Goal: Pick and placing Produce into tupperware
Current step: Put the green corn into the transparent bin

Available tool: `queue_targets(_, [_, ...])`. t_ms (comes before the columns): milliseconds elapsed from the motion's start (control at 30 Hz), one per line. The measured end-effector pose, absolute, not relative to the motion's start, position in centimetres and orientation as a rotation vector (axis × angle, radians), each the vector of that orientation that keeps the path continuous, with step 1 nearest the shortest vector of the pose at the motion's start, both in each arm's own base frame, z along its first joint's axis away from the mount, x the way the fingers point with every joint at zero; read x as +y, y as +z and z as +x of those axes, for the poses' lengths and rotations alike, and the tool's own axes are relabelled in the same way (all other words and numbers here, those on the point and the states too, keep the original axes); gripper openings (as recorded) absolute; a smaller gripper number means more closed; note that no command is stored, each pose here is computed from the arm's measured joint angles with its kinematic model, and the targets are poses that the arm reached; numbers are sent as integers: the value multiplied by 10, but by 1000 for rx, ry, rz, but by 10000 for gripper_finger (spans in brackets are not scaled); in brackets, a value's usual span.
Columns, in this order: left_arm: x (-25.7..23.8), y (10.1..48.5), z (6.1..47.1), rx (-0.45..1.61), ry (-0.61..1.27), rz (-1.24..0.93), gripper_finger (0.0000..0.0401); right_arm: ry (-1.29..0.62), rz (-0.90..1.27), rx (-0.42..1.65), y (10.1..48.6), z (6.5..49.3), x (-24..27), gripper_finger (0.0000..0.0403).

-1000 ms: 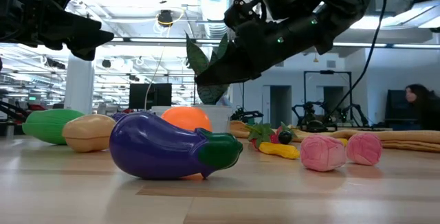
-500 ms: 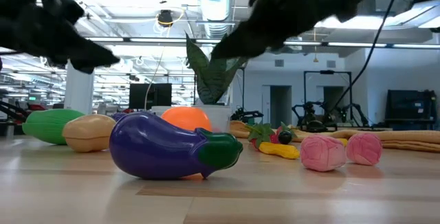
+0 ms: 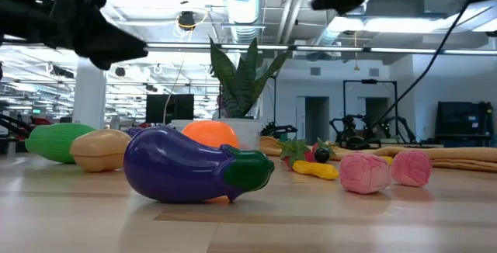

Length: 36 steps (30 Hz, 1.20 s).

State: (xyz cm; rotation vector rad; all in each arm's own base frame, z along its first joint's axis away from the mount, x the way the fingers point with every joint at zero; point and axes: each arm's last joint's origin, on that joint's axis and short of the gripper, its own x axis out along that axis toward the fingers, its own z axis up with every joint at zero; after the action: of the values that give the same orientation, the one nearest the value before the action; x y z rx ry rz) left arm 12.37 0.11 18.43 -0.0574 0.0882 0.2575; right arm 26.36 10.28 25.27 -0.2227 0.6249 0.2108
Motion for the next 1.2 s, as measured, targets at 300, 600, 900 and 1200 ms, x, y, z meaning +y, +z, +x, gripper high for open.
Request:
queue_targets(300, [-6, 167, 121, 285, 16, -123, 182, 55, -72, 892, 240, 223, 120, 149])
queue_targets(600, [-19, 152, 114, 463, -167, -109, 182, 1, -178, 779, 243, 209, 146, 130])
queue_targets(900, [-25, 148, 111, 521, -152, -141, 182, -33, -162, 724, 246, 213, 146, 123])
queue_targets(1200, [-29, 143, 109, 586, -123, -169, 212, -74, -163, 744, 238, 224, 140, 123])
